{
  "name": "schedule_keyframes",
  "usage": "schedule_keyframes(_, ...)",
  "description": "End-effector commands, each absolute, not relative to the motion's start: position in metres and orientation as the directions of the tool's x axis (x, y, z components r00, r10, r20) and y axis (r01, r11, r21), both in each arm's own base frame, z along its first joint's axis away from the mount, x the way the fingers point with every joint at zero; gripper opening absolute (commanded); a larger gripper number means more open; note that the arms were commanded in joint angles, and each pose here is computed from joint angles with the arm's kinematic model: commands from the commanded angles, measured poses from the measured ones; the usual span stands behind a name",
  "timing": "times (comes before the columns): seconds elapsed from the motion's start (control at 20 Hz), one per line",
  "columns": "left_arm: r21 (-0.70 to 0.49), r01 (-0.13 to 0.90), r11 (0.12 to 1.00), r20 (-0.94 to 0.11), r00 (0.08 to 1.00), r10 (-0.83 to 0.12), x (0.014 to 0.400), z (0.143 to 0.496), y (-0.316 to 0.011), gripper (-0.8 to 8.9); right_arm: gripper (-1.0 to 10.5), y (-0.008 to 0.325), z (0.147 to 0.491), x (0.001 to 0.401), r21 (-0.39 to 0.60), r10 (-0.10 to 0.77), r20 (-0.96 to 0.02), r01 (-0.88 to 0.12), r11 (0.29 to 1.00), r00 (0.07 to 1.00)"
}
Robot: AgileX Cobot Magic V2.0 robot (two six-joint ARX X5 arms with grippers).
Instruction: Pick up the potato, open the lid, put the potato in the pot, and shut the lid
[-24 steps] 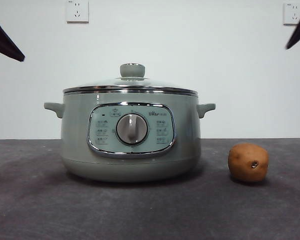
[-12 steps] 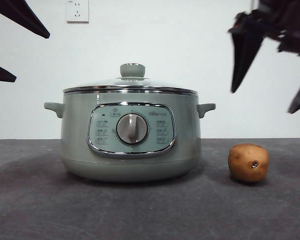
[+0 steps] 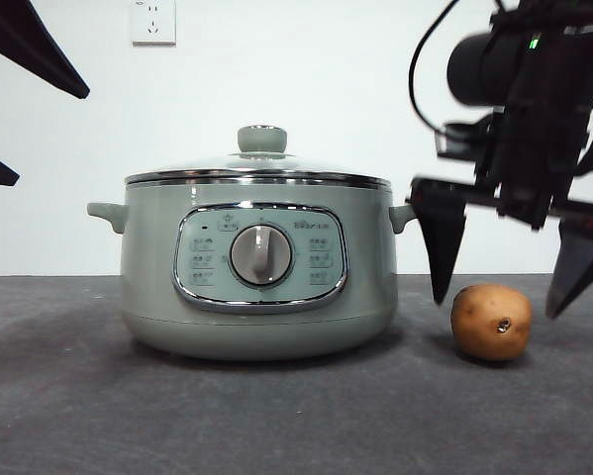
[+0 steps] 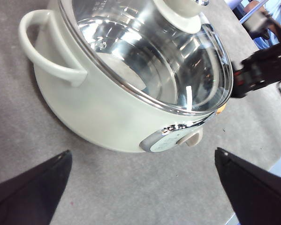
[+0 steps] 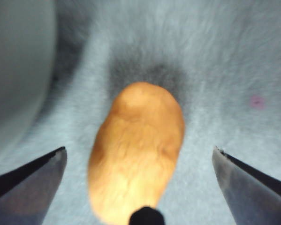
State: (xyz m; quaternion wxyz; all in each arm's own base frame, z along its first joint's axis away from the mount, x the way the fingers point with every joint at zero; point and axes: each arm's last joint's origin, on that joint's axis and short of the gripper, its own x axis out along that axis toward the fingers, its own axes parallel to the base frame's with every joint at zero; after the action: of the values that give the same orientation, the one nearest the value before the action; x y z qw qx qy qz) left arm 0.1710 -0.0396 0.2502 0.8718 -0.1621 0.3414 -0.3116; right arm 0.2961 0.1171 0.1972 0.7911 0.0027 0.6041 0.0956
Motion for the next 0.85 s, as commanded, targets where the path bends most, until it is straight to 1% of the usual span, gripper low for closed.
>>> schedule_keyframes(0.05,-0.48,0.449,0.754,-0.493,0.573,-0.655,0.171,0.251,-0.04,5.97,7.2,0.119,0.184,0.301,0.111,0.142,-0.965,-0.149,0.983,0.221)
schedule_keyframes(0.1,-0.481,0.448,0.754,-0.494,0.572,-0.655,0.171,0.251,-0.04,5.97,7.1,0.119,0.181,0.301,0.108,0.138,-0.968,-0.148,0.983,0.21)
schedule_keyframes(0.15,-0.482,0.447,0.754,-0.496,0.57,-0.655,0.171,0.25,-0.04,5.97,6.3,0.119,0.181,0.301,0.107,0.137,-0.968,-0.148,0.983,0.209)
schedule_keyframes(0.2,-0.483,0.445,0.754,-0.499,0.569,-0.654,0.171,0.25,-0.04,5.97,5.2,0.119,0.181,0.301,0.107,0.137,-0.968,-0.148,0.983,0.21)
schedule_keyframes(0.25,-0.483,0.44,0.757,-0.503,0.568,-0.651,0.17,0.25,-0.04,5.97,3.6,0.119,0.181,0.301,0.107,0.136,-0.969,-0.147,0.983,0.208)
schedule_keyframes(0.35,-0.483,0.436,0.759,-0.508,0.567,-0.649,0.17,0.249,-0.04,5.97,0.0,0.119,0.181,0.3,0.101,0.133,-0.971,-0.161,0.982,0.198)
schedule_keyframes(0.5,-0.481,0.434,0.762,-0.51,0.568,-0.646,0.17,0.249,-0.04,5.96,-0.1,0.119,0.182,0.301,0.093,0.133,-0.97,-0.195,0.976,0.202)
schedule_keyframes(0.6,-0.464,0.442,0.768,-0.517,0.569,-0.64,0.17,0.249,-0.041,5.96,-0.1,0.114,0.191,0.299,0.084,0.123,-0.975,-0.206,0.975,0.183)
schedule_keyframes(0.7,-0.455,0.447,0.77,-0.531,0.558,-0.638,0.171,0.252,-0.045,5.96,0.0,0.111,0.207,0.293,0.076,0.122,-0.976,-0.245,0.967,0.18)
schedule_keyframes(0.85,-0.43,0.438,0.789,-0.574,0.542,-0.614,0.179,0.266,-0.055,5.95,0.0,0.106,0.236,0.278,0.063,0.124,-0.975,-0.304,0.95,0.184)
